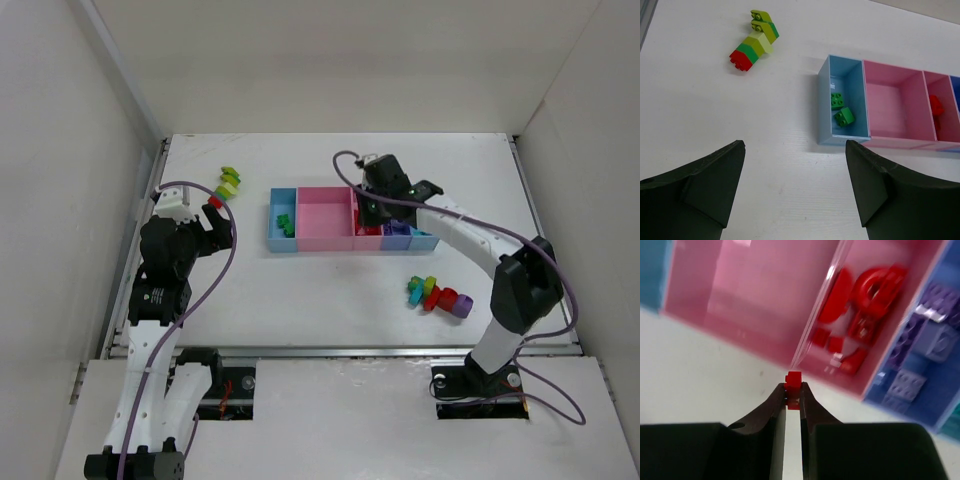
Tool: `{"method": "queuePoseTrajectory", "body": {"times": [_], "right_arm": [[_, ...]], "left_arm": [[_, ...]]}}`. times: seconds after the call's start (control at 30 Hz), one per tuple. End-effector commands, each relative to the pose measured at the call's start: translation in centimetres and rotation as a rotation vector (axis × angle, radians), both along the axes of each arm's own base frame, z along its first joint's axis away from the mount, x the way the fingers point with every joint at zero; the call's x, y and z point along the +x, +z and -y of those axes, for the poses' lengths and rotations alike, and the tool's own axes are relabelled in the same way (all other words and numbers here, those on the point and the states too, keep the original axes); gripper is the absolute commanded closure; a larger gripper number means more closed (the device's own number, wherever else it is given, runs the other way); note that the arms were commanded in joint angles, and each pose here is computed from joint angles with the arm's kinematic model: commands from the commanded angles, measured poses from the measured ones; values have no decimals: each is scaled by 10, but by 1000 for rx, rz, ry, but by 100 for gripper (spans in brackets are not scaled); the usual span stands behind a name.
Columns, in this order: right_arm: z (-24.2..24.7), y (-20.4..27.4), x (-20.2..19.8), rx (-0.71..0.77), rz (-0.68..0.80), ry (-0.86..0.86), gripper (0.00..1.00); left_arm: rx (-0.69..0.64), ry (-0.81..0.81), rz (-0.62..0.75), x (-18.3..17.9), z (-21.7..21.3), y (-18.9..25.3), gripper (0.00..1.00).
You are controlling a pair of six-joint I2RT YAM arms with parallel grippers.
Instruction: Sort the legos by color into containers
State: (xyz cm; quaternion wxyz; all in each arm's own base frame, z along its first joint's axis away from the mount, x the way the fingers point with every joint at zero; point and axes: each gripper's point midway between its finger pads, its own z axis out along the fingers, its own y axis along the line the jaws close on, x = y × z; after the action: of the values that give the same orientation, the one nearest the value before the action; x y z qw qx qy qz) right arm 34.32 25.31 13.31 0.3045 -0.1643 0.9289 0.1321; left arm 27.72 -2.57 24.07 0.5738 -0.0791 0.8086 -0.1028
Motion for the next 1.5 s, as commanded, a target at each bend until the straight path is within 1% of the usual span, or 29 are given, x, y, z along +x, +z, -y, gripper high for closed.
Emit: {"method": "queuePoseTrajectory", "body": {"times": [0.0,0.03,0.07,0.17,0.2,0.23,0.27,0.3,0.33,0.43,0.47,0.67,0.73,0.87,0.97,1.03,1.1,1.13,1.17,1.2,1.27,1.3,1.33,1.4,1.43,1.47], "right_arm": [[15,15,51,0,76,-108,100],[13,10,60,-29,63,-107,99],[18,9,68,-47,65,-131,90],[26,3,85,-54,57,-163,67],[24,-1,84,-50,44,-154,65],[26,-1,90,-41,41,-161,58],[30,4,95,-35,51,-172,58],[28,4,94,-26,46,-163,48],[25,3,95,-23,46,-150,43],[25,7,95,-26,57,-125,31],[25,14,94,-27,73,-115,29],[32,30,87,-30,108,-105,29],[34,44,84,-15,133,-107,29],[26,73,80,64,197,-75,29],[20,90,77,112,225,-47,27],[17,98,77,118,238,-18,27],[18,107,78,101,258,6,22],[18,112,79,98,272,14,20],[18,114,79,89,278,24,20],[17,123,82,92,301,30,18],[17,129,86,76,327,54,14],[20,141,91,79,356,51,13],[18,134,97,63,353,63,13],[16,138,106,67,363,69,13],[11,138,113,69,370,86,13],[7,139,117,71,375,102,13]], "left_arm": [[-19,-6,55,3,2,12,21],[-19,-6,55,3,2,12,21],[-19,-6,55,3,2,12,21],[-18,3,56,3,0,12,21],[-18,3,56,3,0,12,21],[-18,3,56,3,0,12,21],[-18,3,56,3,0,12,21],[-18,3,56,3,0,12,21],[-18,3,56,3,0,12,21],[-18,3,56,3,0,12,21],[-18,3,56,3,0,12,21],[-18,3,46,5,0,9,21],[-18,3,46,5,0,9,21],[-8,0,24,8,-1,3,21],[34,20,26,17,-8,1,21],[84,15,21,24,-12,-3,21],[127,0,13,36,-13,-9,21],[182,-6,16,41,-18,-8,20],[210,-16,4,46,-19,-13,19],[242,-19,-30,54,-22,-23,11],[310,-37,-47,66,-27,-26,3],[377,-53,-60,72,-31,-30,1],[402,-66,-121,81,-34,-48,1],[455,-75,-154,96,-40,-51,1],[500,-96,-220,105,-44,-72,1],[526,-83,-234,113,-49,-72,1]]}}
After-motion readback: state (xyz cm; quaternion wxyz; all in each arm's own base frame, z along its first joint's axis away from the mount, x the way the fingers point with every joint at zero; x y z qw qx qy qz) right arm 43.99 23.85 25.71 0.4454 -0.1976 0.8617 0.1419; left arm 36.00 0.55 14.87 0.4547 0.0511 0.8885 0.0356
